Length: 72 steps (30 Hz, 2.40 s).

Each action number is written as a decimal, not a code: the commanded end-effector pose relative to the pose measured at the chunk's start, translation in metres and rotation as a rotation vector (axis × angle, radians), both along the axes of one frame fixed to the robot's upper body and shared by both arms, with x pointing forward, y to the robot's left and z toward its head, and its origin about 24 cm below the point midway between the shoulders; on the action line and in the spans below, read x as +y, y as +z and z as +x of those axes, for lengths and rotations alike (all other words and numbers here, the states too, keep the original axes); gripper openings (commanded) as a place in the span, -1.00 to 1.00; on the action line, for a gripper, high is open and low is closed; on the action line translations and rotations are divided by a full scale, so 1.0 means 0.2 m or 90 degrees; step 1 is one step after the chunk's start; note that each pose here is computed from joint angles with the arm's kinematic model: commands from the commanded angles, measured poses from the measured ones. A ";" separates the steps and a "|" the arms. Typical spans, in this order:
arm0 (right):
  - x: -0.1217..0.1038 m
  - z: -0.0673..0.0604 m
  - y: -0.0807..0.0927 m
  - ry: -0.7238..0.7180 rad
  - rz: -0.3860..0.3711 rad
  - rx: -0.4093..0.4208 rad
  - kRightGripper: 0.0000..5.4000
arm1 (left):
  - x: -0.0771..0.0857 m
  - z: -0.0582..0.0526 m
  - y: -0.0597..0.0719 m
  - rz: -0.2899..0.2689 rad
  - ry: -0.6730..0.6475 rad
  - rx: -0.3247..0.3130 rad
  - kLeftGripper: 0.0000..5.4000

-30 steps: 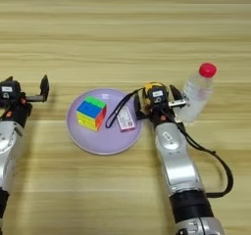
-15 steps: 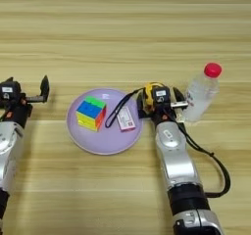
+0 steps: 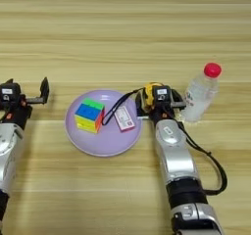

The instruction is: Move the objects on the table

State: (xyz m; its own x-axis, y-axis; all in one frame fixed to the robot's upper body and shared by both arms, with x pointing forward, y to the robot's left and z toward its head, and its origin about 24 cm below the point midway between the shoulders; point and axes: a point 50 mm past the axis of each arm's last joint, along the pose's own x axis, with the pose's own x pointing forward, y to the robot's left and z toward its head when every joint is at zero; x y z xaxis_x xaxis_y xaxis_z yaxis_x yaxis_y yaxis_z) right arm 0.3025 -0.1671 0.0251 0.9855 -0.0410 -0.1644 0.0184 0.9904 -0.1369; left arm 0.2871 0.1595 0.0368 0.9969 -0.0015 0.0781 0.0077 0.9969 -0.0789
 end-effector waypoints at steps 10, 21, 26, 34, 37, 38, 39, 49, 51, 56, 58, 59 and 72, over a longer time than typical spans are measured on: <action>0.00 -0.01 -0.04 -0.005 0.011 0.031 0.54 | 0.00 -0.01 0.00 -0.001 0.000 0.001 1.00; 0.00 -0.01 -0.03 -0.005 0.014 0.021 0.54 | 0.00 -0.01 -0.01 -0.001 0.000 0.001 1.00; 0.00 -0.01 -0.01 -0.004 0.018 0.007 0.54 | 0.00 -0.01 -0.01 -0.002 0.001 0.002 1.00; 0.00 -0.01 0.03 0.000 0.019 -0.015 0.54 | 0.00 -0.01 -0.01 -0.002 0.002 0.002 1.00; 0.00 -0.01 0.04 0.001 0.019 -0.021 0.54 | 0.00 -0.01 -0.01 -0.002 0.002 0.002 1.00; 0.00 -0.01 0.04 0.002 0.018 -0.023 0.54 | 0.00 -0.01 -0.01 -0.002 0.002 0.002 1.00; 0.00 -0.01 0.05 0.002 0.018 -0.024 0.54 | 0.00 -0.01 -0.01 -0.002 0.002 0.002 1.00; -0.02 -0.06 0.07 0.017 0.009 -0.039 0.54 | 0.00 0.00 -0.01 -0.003 0.005 0.002 1.00; -0.03 -0.08 0.07 0.021 0.007 -0.044 0.54 | -0.01 0.00 -0.01 -0.004 0.006 0.002 1.00; -0.06 -0.15 0.12 0.034 0.002 -0.064 0.54 | -0.01 0.00 -0.01 -0.006 0.007 0.003 1.00; -0.08 -0.18 0.13 0.038 0.002 -0.067 0.54 | -0.01 0.00 -0.01 -0.006 0.007 0.003 1.00; -0.08 -0.19 0.14 0.039 0.002 -0.068 0.54 | -0.01 0.00 -0.01 -0.006 0.007 0.004 1.00; -0.13 -0.43 0.16 0.083 -0.024 -0.037 0.54 | 0.00 0.01 -0.01 -0.008 0.012 0.002 1.00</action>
